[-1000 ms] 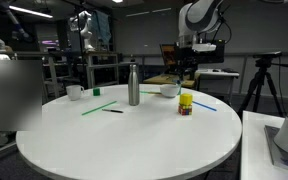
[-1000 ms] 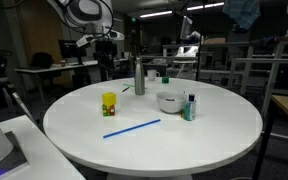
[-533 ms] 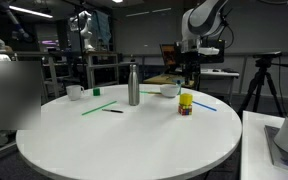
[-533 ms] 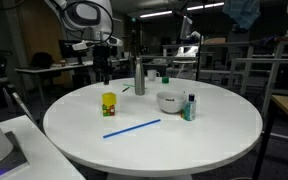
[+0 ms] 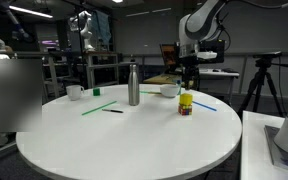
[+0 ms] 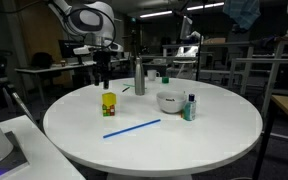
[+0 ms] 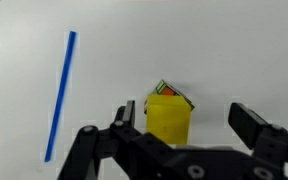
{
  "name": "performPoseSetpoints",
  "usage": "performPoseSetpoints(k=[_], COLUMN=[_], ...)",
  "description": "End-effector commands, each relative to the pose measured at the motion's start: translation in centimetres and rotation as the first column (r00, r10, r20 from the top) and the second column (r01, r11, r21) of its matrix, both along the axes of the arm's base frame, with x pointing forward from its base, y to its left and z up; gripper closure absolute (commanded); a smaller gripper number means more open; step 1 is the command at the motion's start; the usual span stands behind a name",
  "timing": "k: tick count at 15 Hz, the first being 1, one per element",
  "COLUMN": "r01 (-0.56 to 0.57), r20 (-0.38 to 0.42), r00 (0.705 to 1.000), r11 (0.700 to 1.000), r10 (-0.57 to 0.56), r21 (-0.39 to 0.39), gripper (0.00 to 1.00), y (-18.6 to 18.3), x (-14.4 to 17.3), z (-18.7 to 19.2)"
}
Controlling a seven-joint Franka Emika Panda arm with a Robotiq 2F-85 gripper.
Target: Take the yellow block and put it on the table
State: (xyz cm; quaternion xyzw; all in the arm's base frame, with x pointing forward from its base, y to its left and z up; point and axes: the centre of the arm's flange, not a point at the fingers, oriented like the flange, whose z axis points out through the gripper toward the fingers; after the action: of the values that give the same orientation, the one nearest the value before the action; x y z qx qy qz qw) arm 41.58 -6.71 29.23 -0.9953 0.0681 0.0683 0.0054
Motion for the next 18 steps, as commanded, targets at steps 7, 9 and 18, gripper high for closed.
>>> performPoseSetpoints(k=[7, 9, 18], r01=[-0.072, -0.077, -0.114], r20=[-0.041, -0.048, -0.084], r00=[0.997, 0.996, 0.99], r11=[0.997, 0.997, 0.993], r10=[0.072, 0.076, 0.11], r21=[-0.011, -0.016, -0.035], gripper=[0.0, 0.0, 0.0], y=[0.6, 0.4, -0.2], x=[4.1, 4.3, 5.3], z=[-1.6, -2.0, -3.5])
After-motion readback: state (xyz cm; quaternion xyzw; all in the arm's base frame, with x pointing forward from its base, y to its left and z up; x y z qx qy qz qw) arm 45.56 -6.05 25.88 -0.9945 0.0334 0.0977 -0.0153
